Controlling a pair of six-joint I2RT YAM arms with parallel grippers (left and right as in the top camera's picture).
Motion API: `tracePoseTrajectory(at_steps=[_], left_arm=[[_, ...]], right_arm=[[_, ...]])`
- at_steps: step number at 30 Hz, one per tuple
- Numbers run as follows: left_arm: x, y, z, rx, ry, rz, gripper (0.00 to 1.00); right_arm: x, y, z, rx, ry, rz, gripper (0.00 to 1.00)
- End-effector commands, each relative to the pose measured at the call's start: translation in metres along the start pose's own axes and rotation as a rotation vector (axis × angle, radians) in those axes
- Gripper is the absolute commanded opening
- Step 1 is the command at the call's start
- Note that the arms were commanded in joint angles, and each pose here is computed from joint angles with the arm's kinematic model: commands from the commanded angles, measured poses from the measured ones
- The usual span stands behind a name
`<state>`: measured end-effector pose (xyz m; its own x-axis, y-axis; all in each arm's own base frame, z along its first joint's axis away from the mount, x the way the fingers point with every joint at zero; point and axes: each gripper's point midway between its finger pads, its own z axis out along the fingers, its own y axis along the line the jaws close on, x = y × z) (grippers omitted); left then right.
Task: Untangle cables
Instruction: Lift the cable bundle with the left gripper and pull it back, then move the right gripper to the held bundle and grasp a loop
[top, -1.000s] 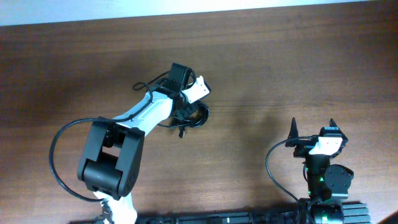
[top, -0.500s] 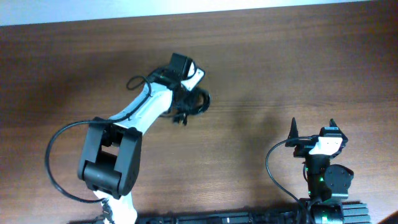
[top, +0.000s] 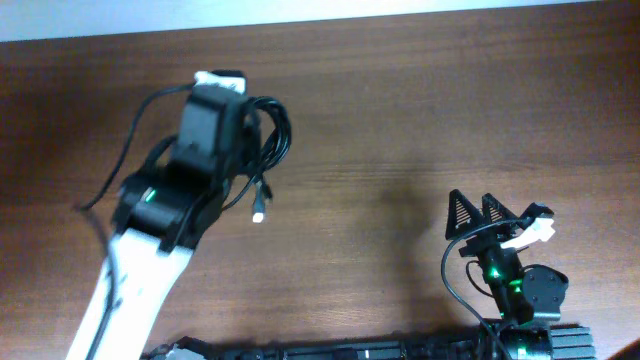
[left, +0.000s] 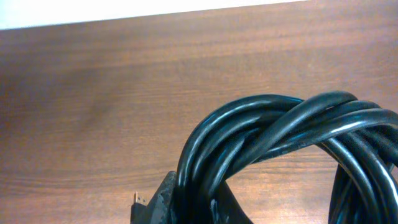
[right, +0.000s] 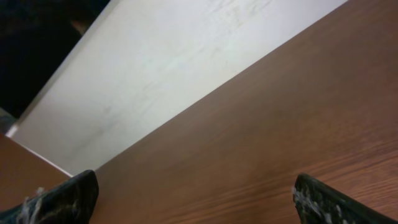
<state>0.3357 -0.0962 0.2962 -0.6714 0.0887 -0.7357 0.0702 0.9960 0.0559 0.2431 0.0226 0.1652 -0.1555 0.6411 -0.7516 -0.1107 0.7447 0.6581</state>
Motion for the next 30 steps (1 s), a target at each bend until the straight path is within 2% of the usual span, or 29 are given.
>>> tracePoseTrajectory(at_steps=[1, 5, 7, 10, 12, 14, 16, 18, 21, 24, 26, 28, 30], left_arm=[[-0.009, 0.032, -0.060, -0.051, -0.127, -0.105, 0.00], [0.019, 0.067, -0.089, -0.173, -0.126, -0.434, 0.00], [0.029, 0.068, -0.085, -0.190, -0.084, -0.504, 0.00], [0.036, 0.059, -0.068, -0.191, -0.008, -0.479, 0.00], [0.041, 0.044, -0.056, -0.140, 0.055, -0.471, 0.00], [0.043, 0.039, -0.050, -0.129, 0.081, -0.466, 0.00], [0.044, 0.036, -0.047, -0.120, 0.094, -0.464, 0.00], [0.044, 0.036, -0.046, -0.119, 0.095, -0.464, 0.00], [0.044, 0.036, -0.046, -0.119, 0.095, -0.464, 0.00], [0.046, 0.035, -0.045, -0.119, 0.103, -0.462, 0.00], [0.046, 0.034, -0.041, -0.124, 0.113, -0.458, 0.00], [0.049, 0.031, -0.029, -0.139, 0.147, -0.445, 0.00], [0.053, 0.022, -0.018, -0.122, 0.192, -0.438, 0.00]], right_arm=[[0.012, 0.011, -0.001, -0.069, 0.065, 0.038, 0.99], [0.015, 0.014, -0.001, -0.089, 0.084, 0.030, 0.99], [0.023, 0.012, 0.000, -0.087, 0.122, 0.040, 0.98], [0.044, -0.001, 0.005, -0.023, 0.245, 0.093, 0.98], [0.041, 0.009, 0.010, -0.036, 0.314, 0.026, 0.99], [0.030, 0.015, 0.021, -0.004, 0.373, 0.038, 0.99], [0.032, 0.045, 0.037, -0.118, 0.553, 0.122, 0.98], [0.046, 0.077, 0.038, -0.325, 0.760, 0.241, 0.98], [0.075, 0.084, 0.038, -0.471, 0.937, 0.353, 0.99], [0.111, 0.108, 0.043, -0.555, 1.055, 0.352, 0.99], [0.110, 0.132, 0.050, -0.632, 1.031, 0.317, 0.99], [0.077, 0.168, 0.072, -0.727, 0.823, 0.256, 0.99], [0.062, 0.184, 0.082, -0.760, 0.689, 0.218, 0.94]])
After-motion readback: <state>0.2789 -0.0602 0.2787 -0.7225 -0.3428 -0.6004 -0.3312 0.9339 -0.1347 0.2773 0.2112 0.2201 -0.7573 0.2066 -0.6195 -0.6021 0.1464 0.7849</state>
